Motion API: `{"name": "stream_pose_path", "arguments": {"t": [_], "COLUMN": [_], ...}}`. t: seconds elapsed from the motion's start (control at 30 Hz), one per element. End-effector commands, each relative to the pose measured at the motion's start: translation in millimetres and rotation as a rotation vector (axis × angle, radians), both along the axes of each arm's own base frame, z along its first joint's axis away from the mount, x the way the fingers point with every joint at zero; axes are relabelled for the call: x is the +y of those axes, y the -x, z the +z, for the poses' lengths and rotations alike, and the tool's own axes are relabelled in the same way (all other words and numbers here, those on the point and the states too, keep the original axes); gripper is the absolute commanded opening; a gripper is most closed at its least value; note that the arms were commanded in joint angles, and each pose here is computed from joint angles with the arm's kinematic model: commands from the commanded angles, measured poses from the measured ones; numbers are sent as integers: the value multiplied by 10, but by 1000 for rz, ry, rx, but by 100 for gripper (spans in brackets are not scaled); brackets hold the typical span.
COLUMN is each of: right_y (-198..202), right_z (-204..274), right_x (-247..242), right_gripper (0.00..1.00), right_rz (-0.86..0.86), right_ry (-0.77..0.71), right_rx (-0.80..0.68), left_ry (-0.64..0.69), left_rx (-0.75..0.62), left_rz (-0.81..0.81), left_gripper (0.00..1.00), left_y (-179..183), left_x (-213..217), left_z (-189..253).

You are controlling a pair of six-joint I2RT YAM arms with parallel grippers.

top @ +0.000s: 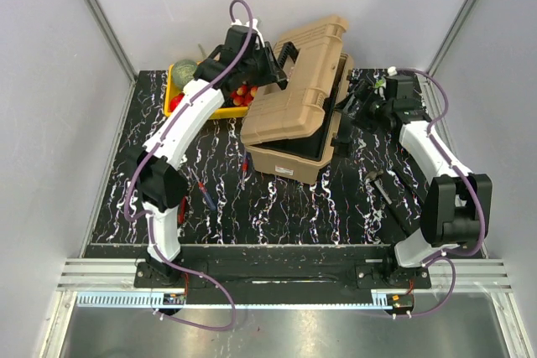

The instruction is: Pack the tool kit

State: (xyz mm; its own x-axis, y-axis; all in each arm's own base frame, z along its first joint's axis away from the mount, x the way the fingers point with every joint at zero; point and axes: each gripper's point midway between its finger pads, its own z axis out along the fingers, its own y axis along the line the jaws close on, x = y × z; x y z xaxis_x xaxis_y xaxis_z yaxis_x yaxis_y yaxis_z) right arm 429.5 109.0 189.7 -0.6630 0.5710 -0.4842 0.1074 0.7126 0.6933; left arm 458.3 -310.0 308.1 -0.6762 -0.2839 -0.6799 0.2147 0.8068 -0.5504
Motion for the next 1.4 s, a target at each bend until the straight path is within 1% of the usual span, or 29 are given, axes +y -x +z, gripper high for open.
{"name": "stream_pose_path", "arguments": {"t": [0.0, 0.13, 0.2, 0.27, 0.33, 0.6, 0.77, 0.97, 1.1, 1.13, 1.23, 1.33, 1.37], "right_y": [-14, -52, -52, -46, -56, -62, 0, 15, -11, -21, -27, -26, -35], "right_z": [333, 227, 146, 73, -37, -215, -402, -387, -363, -364, -353, -351, -344], "right_x": [202, 231, 190, 132, 86, 134, 51, -60, -106, -124, -167, -211, -298], "right_gripper": [87, 85, 83, 83, 82, 80, 78, 77, 76, 76, 76, 77, 76], "right_rz": [92, 93, 83, 69, 70, 95, 55, -19, -52, -60, -83, -106, -144], "right_ry": [95, 131, 156, 193, 230, 262, 290, 316, 322, 326, 340, 353, 386], "right_rx": [-106, -92, -71, -44, -8, 40, 103, 109, 108, 109, 110, 121, 126], "left_ry": [333, 329, 324, 323, 316, 339, 328, 366, 310, 297, 279, 267, 272], "left_rx": [-368, -365, -355, -340, -319, -213, -149, -113, -61, -49, -28, 20, 34], "left_rz": [73, 71, 88, 92, 106, 99, 118, 120, 122, 150, 154, 207, 227], "left_gripper": [0, 0, 0, 0, 0, 0, 0, 0, 2, 3, 8, 9, 9], "left_y": [1, -11, -39, -52, -77, -183, -276, -355, -371, -401, -415, -465, -474], "left_x": [429, 565, 696, 818, 945, 1356, 1634, 1877, 1906, 2031, 2076, 2213, 2277], "left_z": [1707, 1684, 1638, 1576, 1477, 1013, 687, 372, 81, 7, -125, -323, -385]}}
